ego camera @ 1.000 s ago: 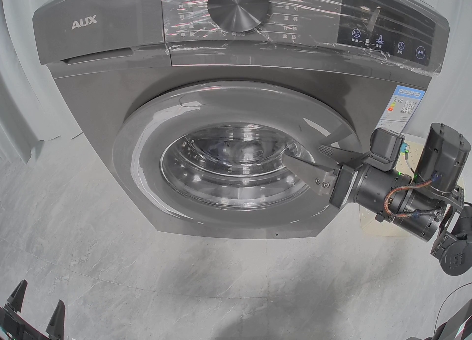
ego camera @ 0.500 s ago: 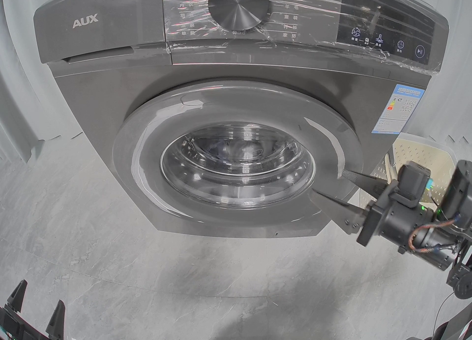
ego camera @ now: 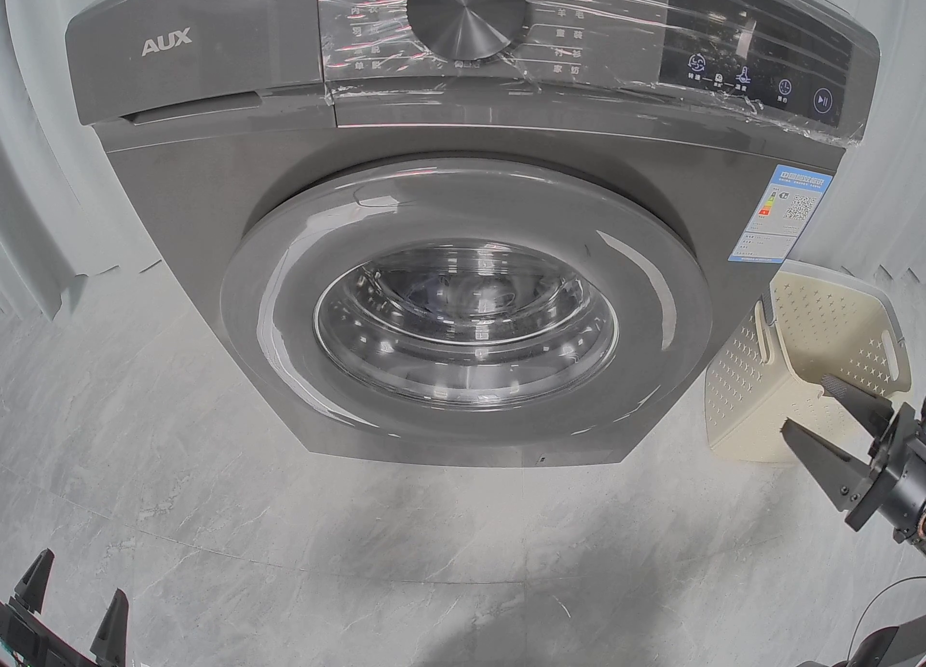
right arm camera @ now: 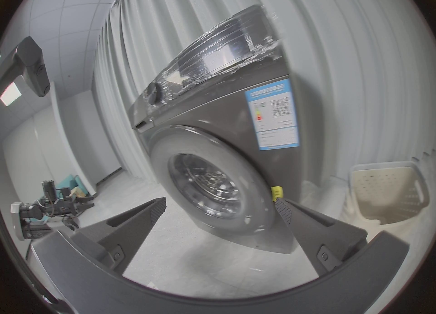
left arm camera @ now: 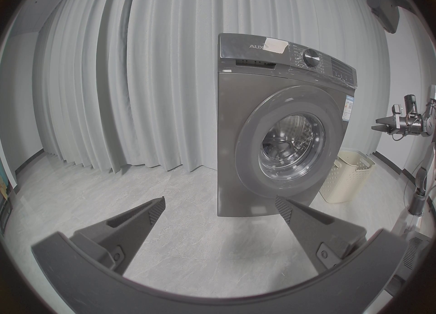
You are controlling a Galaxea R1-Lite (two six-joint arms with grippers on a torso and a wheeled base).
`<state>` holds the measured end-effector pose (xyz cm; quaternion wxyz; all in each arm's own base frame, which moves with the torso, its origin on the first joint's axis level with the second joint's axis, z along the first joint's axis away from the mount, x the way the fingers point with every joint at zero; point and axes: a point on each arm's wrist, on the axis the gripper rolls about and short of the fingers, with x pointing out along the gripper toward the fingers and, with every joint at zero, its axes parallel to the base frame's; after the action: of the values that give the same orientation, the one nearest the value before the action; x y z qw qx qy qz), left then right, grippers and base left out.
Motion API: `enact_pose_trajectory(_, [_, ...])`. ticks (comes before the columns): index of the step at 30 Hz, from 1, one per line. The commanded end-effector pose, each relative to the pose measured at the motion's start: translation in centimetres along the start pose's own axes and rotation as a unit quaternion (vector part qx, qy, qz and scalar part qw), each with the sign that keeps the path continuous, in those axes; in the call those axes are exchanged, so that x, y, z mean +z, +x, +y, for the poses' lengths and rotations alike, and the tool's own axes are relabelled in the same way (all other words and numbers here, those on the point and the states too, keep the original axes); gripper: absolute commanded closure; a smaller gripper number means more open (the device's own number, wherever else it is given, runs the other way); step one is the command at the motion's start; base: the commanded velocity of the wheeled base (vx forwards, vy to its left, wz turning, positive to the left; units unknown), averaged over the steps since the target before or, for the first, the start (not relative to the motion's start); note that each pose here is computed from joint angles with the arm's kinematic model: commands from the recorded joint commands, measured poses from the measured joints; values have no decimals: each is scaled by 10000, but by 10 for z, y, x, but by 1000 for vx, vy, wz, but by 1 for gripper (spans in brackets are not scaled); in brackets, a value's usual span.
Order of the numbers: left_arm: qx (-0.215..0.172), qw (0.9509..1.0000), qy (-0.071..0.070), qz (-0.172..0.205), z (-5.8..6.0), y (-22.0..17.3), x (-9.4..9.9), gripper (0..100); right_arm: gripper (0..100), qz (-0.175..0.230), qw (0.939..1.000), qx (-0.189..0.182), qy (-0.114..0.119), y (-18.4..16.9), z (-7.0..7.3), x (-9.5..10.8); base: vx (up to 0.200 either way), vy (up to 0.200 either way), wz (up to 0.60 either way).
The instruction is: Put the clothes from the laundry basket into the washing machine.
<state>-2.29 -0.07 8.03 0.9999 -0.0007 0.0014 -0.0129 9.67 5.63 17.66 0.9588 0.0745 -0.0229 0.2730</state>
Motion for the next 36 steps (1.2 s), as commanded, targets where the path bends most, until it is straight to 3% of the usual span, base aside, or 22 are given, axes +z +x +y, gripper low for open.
enact_pose_trajectory(1, [6,10000,-2,25,0,0,-5,0,0,-459,9960,-747,-196,-48,-9,0,0,0,0])
enact_pose_trajectory(6, [-2,10000,-2,25,0,0,-5,0,0,-470,9861,-1528,-449,-78,-11,-9,0,0,0])
enact_pose_trajectory(11, [-2,10000,-2,32,0,0,-5,0,0,-540,9798,-1808,-657,-98,-6,-18,0,0,0])
enact_pose_trajectory(17, [-2,10000,-2,25,0,0,-5,0,0,-498,9782,-1866,-761,-111,-1,-33,0,0,0])
enact_pose_trajectory(18, [-2,10000,-2,32,0,0,-5,0,0,-444,9796,-1782,-819,-118,2,-48,0,0,0])
enact_pose_trajectory(28, [-2,10000,-2,32,0,0,-5,0,0,-125,9826,-1680,-781,-137,8,-82,0,0,0])
enact_pose_trajectory(34, [-2,10000,-2,25,0,0,-5,0,0,-33,9825,-1736,-680,-137,7,-85,0,0,0])
enact_pose_trajectory(36, [-2,10000,-10,25,0,0,-5,0,0,-76,9774,-2012,-645,-138,6,-84,0,0,0])
